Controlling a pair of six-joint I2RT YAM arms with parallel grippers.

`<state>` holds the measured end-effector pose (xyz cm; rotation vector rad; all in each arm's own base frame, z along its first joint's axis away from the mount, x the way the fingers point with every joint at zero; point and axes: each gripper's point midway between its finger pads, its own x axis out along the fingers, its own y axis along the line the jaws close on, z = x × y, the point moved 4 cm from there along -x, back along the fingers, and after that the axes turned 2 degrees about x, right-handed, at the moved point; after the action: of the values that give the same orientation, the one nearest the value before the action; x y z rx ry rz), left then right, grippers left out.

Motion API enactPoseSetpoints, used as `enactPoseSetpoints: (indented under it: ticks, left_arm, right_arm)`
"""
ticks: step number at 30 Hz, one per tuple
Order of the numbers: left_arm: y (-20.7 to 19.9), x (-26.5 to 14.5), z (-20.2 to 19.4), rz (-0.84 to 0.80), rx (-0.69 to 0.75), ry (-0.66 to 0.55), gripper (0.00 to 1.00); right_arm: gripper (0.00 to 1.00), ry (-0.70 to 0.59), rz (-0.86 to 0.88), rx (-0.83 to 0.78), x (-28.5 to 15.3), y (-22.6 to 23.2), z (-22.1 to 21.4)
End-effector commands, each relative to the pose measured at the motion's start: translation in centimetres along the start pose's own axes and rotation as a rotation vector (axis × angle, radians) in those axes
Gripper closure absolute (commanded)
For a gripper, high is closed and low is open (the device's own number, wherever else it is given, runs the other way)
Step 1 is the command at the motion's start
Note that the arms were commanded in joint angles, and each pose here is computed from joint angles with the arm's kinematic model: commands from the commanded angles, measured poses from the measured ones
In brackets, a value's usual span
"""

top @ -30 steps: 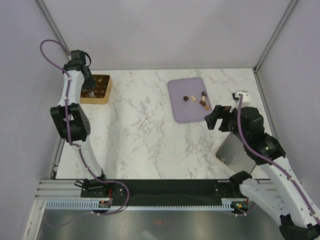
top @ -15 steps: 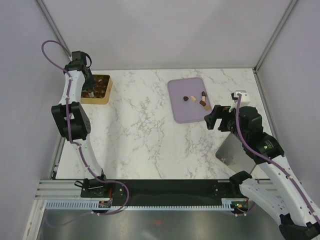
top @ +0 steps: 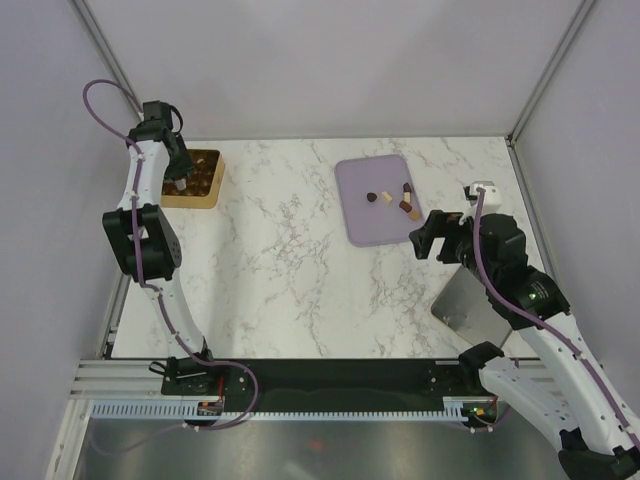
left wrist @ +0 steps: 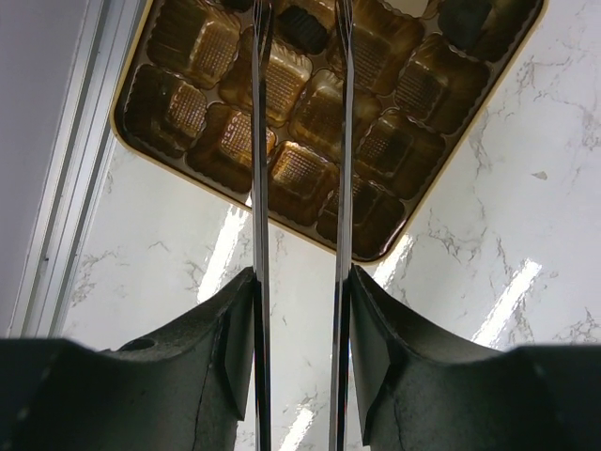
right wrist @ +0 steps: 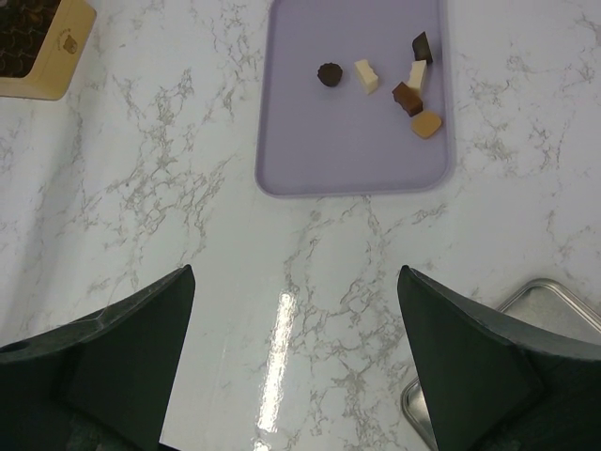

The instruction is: Pack the chocolate

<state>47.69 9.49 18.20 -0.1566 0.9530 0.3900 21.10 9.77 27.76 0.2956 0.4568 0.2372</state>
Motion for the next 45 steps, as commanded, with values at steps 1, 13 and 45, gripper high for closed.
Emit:
enactPoseSetpoints:
  ticks: [1,13,45]
  left_arm:
    - [-0.9,-5.5,3.0,-0.075,0.014,-0.148,0.52]
    - [-14.4,-14.1,-4.6,-0.337,0.307,-0.208,0.52]
    - [-37.4,-14.0,-21.5,-0.582,0.712,-0.117,0.49]
  right_arm:
    - [0.02,-0.058,0.017,0.021,-0.8,0.4,1.3]
    - [0.02,-0.072,-0.010,0.005,-2.5,0.1,2.1]
    - [0.02,-0.071,-0.044,-0.025,-2.8,-0.5,2.0]
